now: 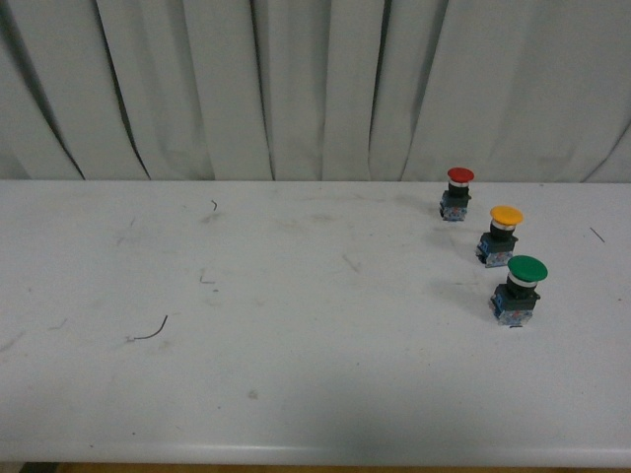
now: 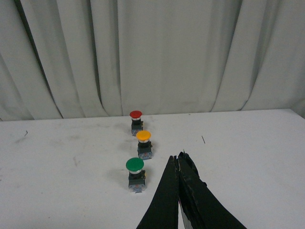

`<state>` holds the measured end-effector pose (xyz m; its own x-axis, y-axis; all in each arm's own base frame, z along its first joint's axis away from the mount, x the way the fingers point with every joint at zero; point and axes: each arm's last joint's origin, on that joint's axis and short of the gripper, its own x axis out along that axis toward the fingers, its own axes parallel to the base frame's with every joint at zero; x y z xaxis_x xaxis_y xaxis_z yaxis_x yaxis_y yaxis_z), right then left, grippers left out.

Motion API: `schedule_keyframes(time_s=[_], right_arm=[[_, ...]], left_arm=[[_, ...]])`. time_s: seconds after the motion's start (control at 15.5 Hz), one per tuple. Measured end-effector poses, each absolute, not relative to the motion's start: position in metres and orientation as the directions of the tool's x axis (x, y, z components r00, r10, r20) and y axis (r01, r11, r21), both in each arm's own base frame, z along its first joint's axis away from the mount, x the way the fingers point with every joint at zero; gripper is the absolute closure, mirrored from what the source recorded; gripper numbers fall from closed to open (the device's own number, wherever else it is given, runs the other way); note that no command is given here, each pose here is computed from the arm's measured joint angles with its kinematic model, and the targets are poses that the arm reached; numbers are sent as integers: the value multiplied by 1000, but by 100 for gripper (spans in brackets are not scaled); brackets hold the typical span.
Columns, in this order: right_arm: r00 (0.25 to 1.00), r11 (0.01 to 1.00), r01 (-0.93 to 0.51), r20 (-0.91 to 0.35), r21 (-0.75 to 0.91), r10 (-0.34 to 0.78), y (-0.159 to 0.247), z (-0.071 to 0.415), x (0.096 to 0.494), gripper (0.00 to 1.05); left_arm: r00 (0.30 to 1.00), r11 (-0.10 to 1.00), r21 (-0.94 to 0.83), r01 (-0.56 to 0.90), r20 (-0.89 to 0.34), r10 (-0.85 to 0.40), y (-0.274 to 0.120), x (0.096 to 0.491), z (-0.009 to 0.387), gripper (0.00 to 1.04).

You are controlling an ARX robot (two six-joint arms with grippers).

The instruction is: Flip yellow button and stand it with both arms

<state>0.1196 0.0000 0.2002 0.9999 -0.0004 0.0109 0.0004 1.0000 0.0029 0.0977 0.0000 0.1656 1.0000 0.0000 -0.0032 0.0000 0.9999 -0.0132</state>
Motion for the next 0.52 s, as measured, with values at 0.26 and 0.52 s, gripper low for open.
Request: schedule_keyframes(time_s=[0.26, 0.52], right_arm=[[1000, 1000, 0, 4, 3, 0, 0, 186, 114, 103], [1000, 1000, 0, 2, 3, 0, 0, 178, 109, 103]], left_arm=[[1000, 1000, -13, 0, -3, 0, 0, 98, 166, 7], [1000, 1000, -13, 0, -3, 0, 0, 98, 166, 7]])
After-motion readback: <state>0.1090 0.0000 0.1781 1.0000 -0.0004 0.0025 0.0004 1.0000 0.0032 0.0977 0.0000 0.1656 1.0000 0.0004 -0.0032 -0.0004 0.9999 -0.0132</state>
